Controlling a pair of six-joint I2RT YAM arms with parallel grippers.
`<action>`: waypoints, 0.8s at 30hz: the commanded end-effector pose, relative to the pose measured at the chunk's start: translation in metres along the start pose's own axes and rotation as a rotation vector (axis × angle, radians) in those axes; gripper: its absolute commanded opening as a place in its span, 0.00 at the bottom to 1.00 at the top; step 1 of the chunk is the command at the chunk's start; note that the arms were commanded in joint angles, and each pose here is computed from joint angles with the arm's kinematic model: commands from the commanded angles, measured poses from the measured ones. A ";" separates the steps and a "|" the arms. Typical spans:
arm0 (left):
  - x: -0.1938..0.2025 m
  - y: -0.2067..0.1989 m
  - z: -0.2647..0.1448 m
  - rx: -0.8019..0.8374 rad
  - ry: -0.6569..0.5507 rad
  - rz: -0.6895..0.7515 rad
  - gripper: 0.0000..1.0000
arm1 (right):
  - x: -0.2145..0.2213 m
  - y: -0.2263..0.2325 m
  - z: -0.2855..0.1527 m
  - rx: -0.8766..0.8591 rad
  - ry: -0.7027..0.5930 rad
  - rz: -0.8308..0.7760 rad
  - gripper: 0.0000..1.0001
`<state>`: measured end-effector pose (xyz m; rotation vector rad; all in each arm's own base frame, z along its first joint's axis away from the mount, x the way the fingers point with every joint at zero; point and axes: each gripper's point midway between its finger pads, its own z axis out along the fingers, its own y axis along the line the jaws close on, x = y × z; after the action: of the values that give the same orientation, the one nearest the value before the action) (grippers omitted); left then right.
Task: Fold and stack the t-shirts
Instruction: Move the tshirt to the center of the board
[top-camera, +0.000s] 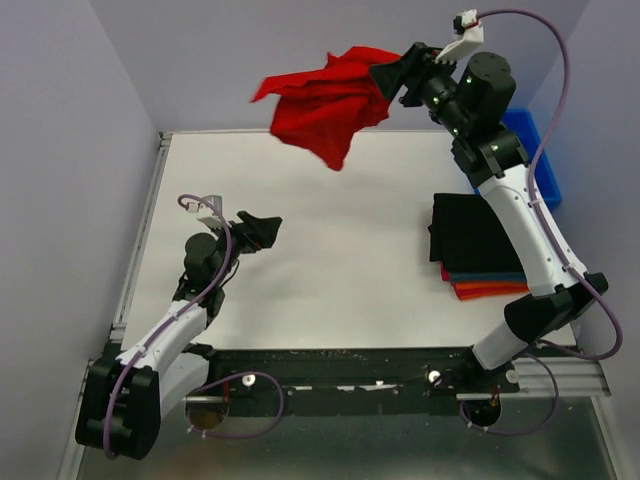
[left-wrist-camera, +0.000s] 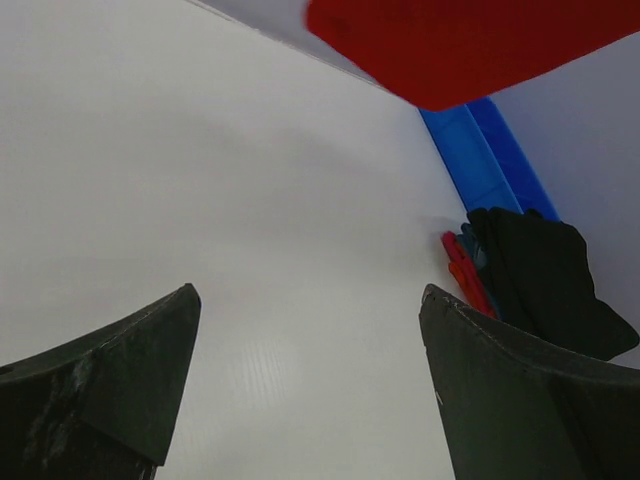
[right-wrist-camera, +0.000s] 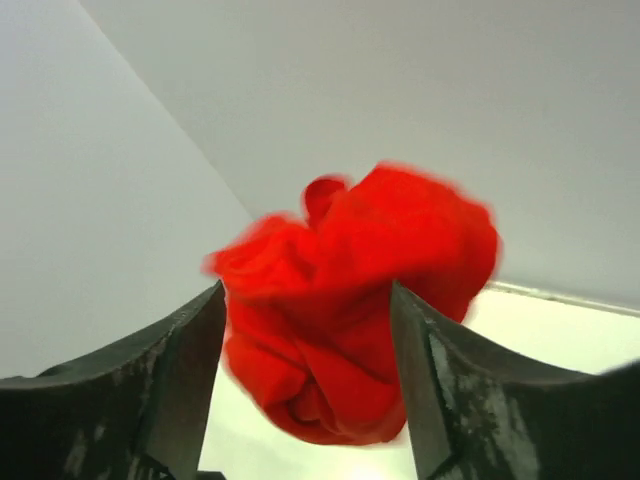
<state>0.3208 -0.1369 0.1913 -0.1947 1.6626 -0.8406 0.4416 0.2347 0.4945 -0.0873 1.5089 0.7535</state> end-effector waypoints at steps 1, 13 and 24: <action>-0.008 0.000 -0.004 -0.026 -0.027 0.031 0.99 | -0.018 -0.007 -0.037 0.060 0.010 -0.009 0.80; -0.005 0.027 0.000 -0.201 0.002 0.034 0.99 | 0.186 -0.091 -0.104 0.201 0.313 -0.008 0.77; -0.004 0.088 -0.006 -0.565 0.051 0.059 0.97 | 0.267 -0.117 -0.136 0.263 0.311 -0.019 0.75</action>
<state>0.3446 -0.0898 0.1614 -0.4437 1.8389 -0.4812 0.3411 0.1857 0.1648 -0.0624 2.0607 0.5500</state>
